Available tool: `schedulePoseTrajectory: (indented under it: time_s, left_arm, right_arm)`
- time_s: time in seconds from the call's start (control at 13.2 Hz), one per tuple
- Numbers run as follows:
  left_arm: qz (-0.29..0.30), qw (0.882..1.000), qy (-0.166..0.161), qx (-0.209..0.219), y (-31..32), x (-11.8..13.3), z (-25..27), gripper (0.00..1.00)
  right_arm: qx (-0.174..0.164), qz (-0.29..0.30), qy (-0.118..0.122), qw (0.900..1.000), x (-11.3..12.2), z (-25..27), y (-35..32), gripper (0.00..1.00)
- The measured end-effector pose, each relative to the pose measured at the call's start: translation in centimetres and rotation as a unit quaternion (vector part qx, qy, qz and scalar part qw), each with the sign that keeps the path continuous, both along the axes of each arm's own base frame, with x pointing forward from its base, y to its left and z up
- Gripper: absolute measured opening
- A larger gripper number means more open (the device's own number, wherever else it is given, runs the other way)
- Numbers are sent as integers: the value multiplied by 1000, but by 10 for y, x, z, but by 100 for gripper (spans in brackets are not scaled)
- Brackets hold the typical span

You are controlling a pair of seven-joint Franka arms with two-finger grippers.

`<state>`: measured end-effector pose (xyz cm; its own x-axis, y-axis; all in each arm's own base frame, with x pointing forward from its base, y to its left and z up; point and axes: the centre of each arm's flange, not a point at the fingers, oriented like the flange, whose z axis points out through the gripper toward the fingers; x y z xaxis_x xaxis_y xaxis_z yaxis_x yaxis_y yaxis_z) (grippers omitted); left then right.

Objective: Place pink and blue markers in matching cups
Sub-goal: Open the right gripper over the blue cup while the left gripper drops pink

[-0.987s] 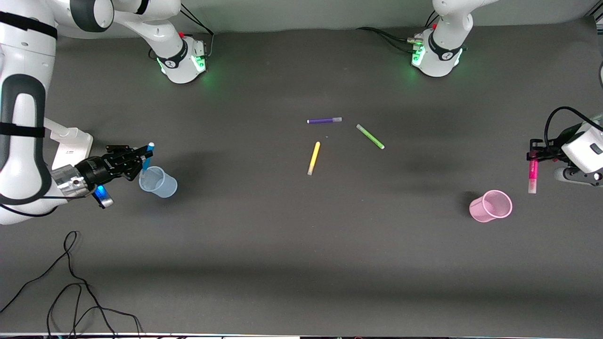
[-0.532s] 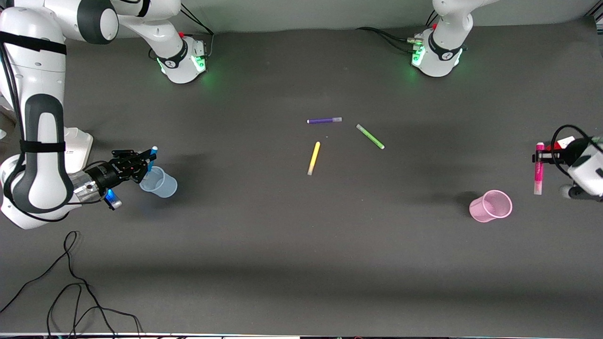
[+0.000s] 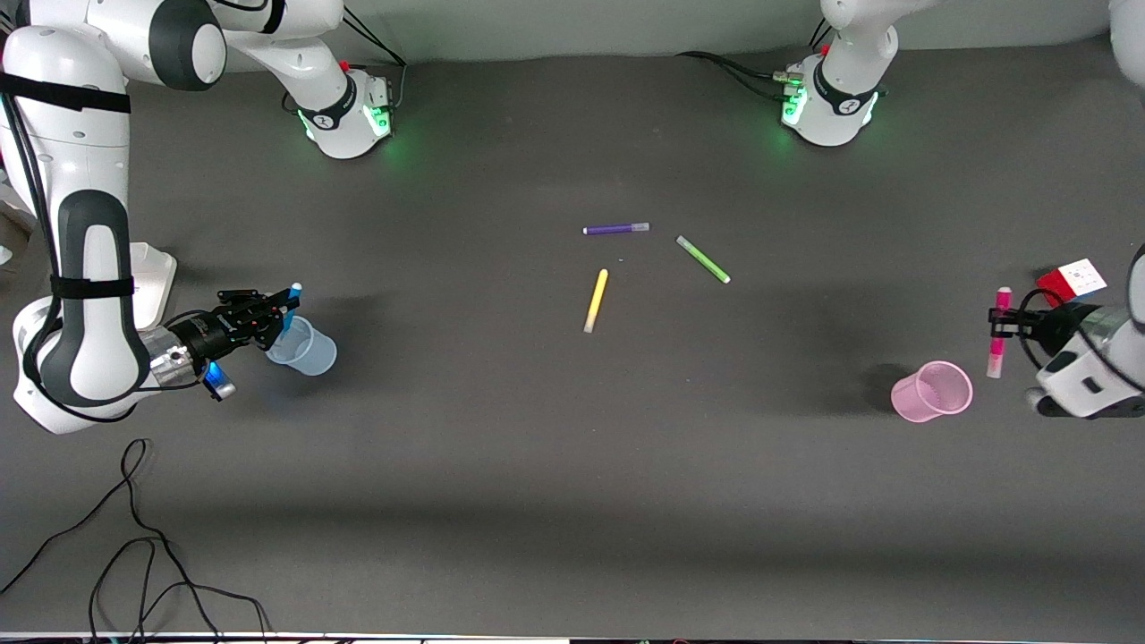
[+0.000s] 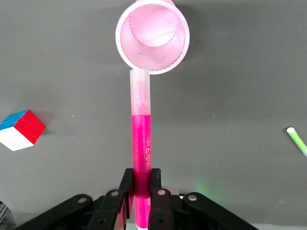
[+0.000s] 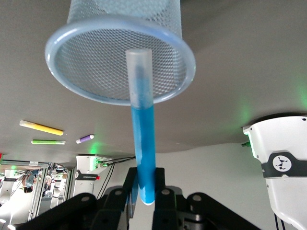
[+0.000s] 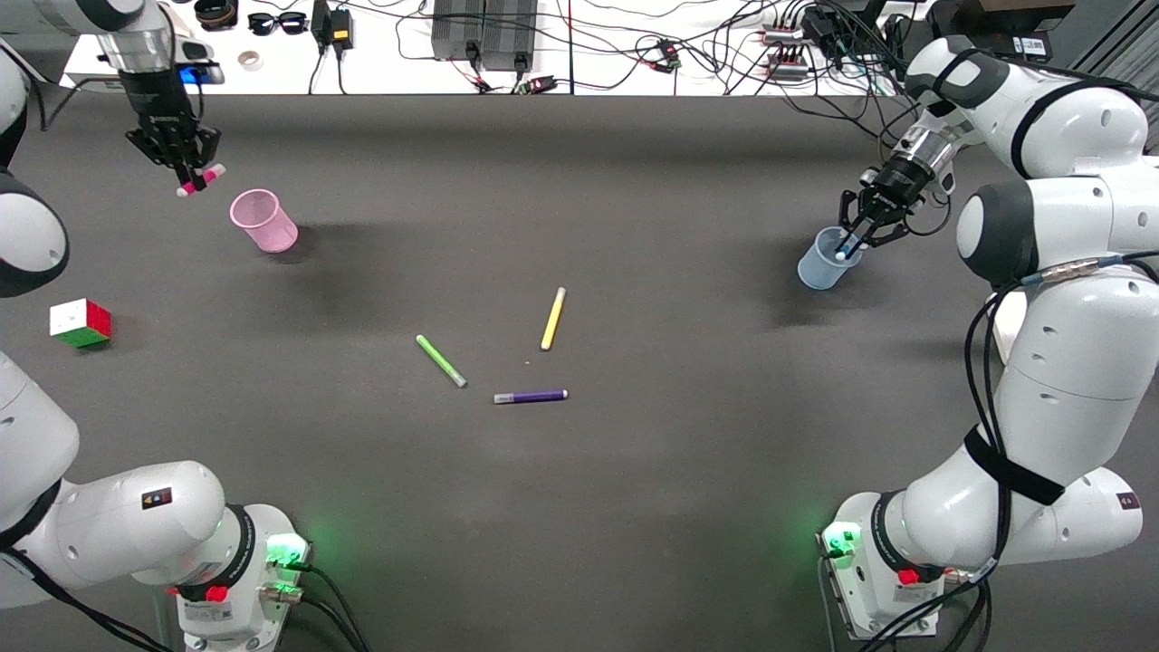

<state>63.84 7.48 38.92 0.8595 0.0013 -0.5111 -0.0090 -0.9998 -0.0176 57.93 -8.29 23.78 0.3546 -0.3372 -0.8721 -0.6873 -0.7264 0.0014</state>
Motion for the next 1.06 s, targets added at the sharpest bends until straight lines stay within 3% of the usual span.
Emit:
schedulePoseTrajectory:
  time_s: [0.08, 0.15, 0.38, 0.53, 0.68, 0.91, 1.06]
  left_arm:
    - [0, 1000, 8, -1, -2, 2, -9, 18]
    - [0, 1000, 13, -3, -3, 3, -18, 18]
    - [1, 1000, 24, -8, -1, 9, -38, 18]
    - [-1, 999, 33, -11, -2, 12, -55, 18]
    - [-7, 999, 38, -10, -7, 16, -74, 18]
    - [-17, 999, 35, -4, -10, 22, -97, 18]
    - [-19, 999, 31, -2, -9, 24, -109, 18]
  right_arm:
    - [-2, -1, -3, 1000, 1, -1, 0, 18]
    - [-2, -1, -4, 1000, 1, -1, 0, 26]
    - [-2, 2, -12, 1000, 4, 3, 0, 56]
    - [-2, 7, -36, 999, 13, 25, 2, 79]
    - [-16, 21, -79, 997, 23, 75, 1, 100]
    - [-53, 62, -145, 986, 27, 174, 5, 100]
    - [-95, 92, -205, 970, 25, 230, 20, 100]
